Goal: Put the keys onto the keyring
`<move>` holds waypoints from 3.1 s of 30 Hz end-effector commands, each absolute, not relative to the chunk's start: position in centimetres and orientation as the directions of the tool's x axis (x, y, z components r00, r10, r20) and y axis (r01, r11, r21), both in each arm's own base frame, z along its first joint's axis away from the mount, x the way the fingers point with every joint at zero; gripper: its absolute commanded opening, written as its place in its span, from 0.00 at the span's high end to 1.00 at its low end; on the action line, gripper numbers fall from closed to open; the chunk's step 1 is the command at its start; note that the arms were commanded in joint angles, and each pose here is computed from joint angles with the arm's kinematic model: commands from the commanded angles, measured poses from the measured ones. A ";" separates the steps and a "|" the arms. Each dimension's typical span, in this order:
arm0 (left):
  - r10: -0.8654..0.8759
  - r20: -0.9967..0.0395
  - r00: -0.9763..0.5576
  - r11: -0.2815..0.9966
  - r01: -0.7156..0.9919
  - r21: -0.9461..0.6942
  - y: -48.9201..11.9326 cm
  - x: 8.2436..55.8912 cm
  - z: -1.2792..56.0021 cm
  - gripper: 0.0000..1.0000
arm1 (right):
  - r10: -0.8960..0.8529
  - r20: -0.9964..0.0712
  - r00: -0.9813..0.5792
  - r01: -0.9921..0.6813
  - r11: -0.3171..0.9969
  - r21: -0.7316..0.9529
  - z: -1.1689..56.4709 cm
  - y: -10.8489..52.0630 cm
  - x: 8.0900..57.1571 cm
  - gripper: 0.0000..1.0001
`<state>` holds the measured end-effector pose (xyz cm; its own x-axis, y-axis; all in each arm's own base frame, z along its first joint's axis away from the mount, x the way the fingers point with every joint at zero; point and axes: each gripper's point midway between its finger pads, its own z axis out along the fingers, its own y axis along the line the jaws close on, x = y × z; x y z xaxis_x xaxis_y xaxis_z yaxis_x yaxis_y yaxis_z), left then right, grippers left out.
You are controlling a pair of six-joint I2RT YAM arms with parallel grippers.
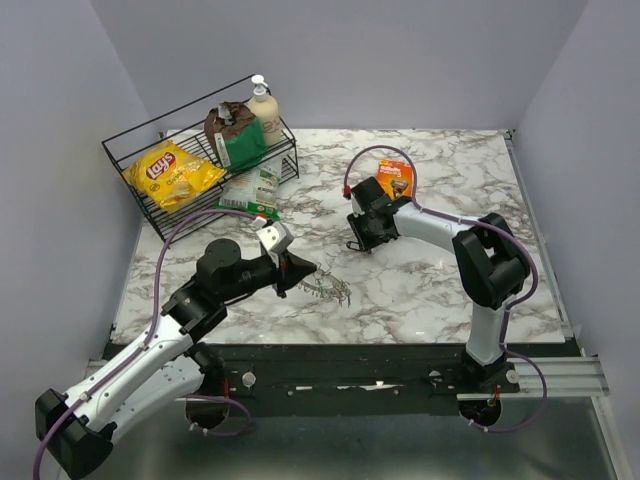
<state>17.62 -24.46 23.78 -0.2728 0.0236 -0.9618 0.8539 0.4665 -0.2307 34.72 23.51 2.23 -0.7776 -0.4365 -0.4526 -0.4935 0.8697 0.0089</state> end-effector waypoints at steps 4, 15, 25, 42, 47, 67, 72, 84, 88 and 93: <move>-0.050 -0.973 -0.227 0.455 0.862 -0.224 -25.0 18.2 25.6 1.00 | -0.438 -0.410 -0.800 -0.503 0.862 0.062 1.4 23.9 33.6 0.78; -0.053 -0.964 -0.262 0.463 0.849 -0.257 -25.3 18.6 24.6 1.00 | -0.431 -0.455 -0.779 -0.548 0.821 0.160 3.8 25.5 32.5 1.00; -0.036 -0.960 -0.279 0.484 0.835 -0.261 -25.1 18.9 24.1 1.00 | -0.368 -0.548 -0.751 -0.596 0.735 0.323 8.0 28.4 31.1 1.00; 0.024 -0.961 -0.275 0.509 0.831 -0.226 -24.5 18.8 24.1 1.00 | -0.356 -0.678 -0.643 -0.713 0.601 0.361 14.0 29.3 29.8 1.00; 0.081 -0.963 -0.257 0.507 0.842 -0.182 -24.0 18.4 24.4 1.00 | -0.394 -0.741 -0.544 -0.812 0.469 0.347 16.2 29.8 28.1 1.00; 0.201 -0.975 -0.098 0.322 0.946 -0.028 -23.7 15.0 24.9 1.00 | -0.334 -0.899 -0.282 -0.945 -0.065 0.320 24.3 31.2 20.4 1.00; 0.210 -0.974 -0.087 0.308 0.951 -0.019 -23.9 15.1 25.0 1.00 | -0.322 -0.909 -0.266 -0.935 -0.145 0.325 25.3 31.6 19.5 0.99; 0.217 -0.975 -0.044 0.321 0.947 0.029 -24.0 16.0 25.3 1.00 | -0.359 -0.895 -0.266 -0.907 -0.220 0.358 24.9 32.5 18.5 0.99; 0.232 -0.973 -0.024 0.319 0.946 0.053 -24.2 16.4 25.3 1.00 | -0.376 -0.886 -0.272 -0.897 -0.235 0.375 24.7 32.7 18.0 1.00; 0.246 -0.969 0.006 0.312 0.946 0.085 -24.5 17.0 25.6 1.00 | -0.386 -0.883 -0.265 -0.890 -0.254 0.378 24.7 33.0 17.6 0.99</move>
